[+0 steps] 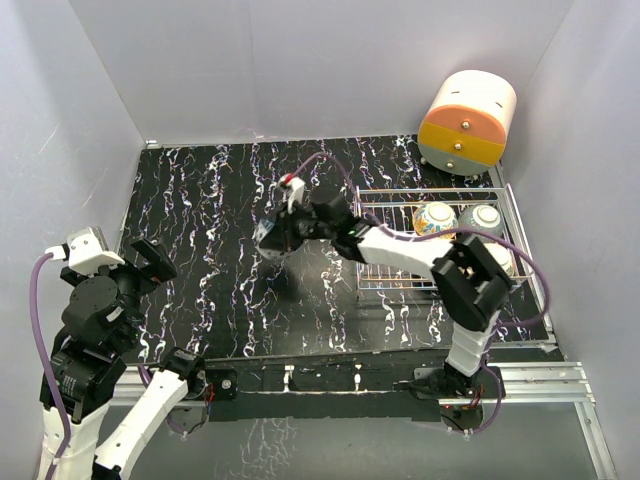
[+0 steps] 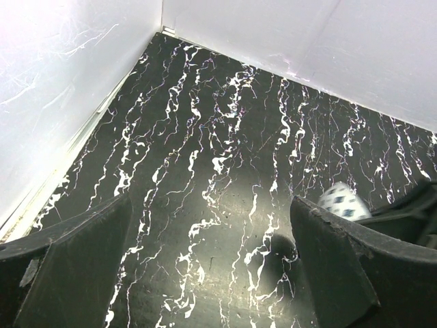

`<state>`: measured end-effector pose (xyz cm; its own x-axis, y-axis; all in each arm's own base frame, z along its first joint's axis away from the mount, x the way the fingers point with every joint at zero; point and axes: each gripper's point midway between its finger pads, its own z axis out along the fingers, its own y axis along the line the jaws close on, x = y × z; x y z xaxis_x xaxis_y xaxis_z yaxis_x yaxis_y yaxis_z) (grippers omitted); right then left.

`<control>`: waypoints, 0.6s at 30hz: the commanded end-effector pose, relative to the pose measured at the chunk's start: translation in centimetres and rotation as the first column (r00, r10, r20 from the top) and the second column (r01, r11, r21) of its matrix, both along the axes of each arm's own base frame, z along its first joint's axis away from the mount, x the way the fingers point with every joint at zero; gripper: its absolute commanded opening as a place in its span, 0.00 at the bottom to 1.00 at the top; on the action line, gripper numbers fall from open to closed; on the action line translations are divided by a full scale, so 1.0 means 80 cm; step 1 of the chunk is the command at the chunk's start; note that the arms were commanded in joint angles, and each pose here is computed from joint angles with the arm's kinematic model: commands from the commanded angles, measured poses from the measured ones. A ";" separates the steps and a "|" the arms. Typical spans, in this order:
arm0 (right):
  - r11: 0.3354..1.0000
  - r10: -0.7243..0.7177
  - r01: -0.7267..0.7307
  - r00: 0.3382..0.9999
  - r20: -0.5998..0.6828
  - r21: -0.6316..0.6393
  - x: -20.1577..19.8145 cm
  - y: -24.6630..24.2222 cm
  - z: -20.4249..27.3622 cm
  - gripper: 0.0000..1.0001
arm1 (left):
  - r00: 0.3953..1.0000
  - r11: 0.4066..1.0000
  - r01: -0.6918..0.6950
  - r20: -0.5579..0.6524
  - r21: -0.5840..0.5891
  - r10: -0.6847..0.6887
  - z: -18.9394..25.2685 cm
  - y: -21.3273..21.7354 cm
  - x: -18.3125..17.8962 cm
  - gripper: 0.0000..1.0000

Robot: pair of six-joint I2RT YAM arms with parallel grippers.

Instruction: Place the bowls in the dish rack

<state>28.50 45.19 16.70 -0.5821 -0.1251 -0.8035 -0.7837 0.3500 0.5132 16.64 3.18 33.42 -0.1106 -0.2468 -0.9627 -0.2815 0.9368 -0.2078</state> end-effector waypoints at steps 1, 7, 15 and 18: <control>0.928 0.069 -0.112 0.989 0.131 0.355 -0.022 -0.031 0.175 0.08 | 1.000 1.000 0.010 0.007 0.008 -0.010 0.004 -0.003 0.004 0.97; 0.899 -0.017 -0.052 0.988 0.155 0.435 -0.030 -0.102 0.237 0.08 | 1.000 1.000 0.030 0.006 -0.005 -0.030 0.003 -0.009 0.008 0.97; 0.851 -0.300 0.230 0.951 0.078 0.472 0.008 -0.237 0.246 0.08 | 0.999 0.999 0.045 0.002 -0.015 -0.045 0.000 -0.013 0.009 0.97; 0.820 -0.372 0.322 0.928 0.013 0.473 0.017 -0.282 0.230 0.09 | 0.999 0.999 0.050 0.002 -0.017 -0.050 0.000 -0.015 0.010 0.97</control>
